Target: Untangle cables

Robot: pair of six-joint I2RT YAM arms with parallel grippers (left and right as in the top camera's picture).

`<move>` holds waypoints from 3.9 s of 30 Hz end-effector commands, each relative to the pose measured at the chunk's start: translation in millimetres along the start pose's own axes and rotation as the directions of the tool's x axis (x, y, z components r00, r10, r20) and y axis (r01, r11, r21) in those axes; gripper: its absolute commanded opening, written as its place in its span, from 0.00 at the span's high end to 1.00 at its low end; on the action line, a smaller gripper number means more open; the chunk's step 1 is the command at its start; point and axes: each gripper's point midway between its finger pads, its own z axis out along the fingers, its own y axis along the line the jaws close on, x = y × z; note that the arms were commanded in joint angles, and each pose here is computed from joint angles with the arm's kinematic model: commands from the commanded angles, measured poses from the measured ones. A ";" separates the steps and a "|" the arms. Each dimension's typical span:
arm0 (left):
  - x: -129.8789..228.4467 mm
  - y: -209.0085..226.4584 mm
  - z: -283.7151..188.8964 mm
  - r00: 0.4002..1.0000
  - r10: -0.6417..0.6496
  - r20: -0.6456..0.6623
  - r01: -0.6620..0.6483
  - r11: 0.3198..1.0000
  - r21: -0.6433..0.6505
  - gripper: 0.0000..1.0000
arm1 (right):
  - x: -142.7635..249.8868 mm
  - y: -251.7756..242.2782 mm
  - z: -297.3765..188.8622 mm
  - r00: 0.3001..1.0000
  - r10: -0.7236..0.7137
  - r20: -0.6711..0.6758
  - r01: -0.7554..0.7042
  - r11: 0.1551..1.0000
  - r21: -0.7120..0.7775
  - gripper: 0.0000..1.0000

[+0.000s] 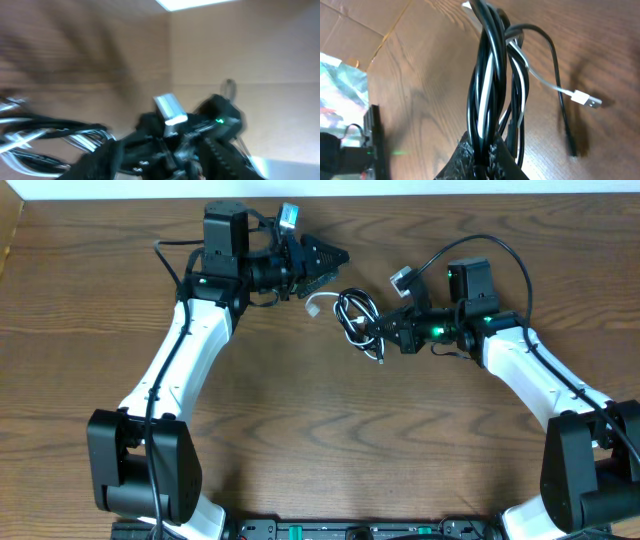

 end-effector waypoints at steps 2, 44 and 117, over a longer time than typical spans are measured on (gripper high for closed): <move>-11.9 51.1 -12.2 0.970 0.239 0.051 -0.217 0.938 -0.271 0.40 | 3.4 21.4 0.3 0.997 0.073 -0.031 -0.076 0.991 -0.114 0.99; 51.1 100.1 23.0 0.654 0.641 -0.402 -0.756 0.569 -0.324 0.42 | 16.9 40.8 -3.7 0.965 0.236 -0.114 -0.255 0.945 -0.204 0.97; 54.8 40.4 51.4 0.885 0.438 -0.158 -0.465 0.835 -0.295 0.50 | -35.7 -44.8 -98.7 0.704 0.591 0.394 -0.694 0.689 0.209 0.99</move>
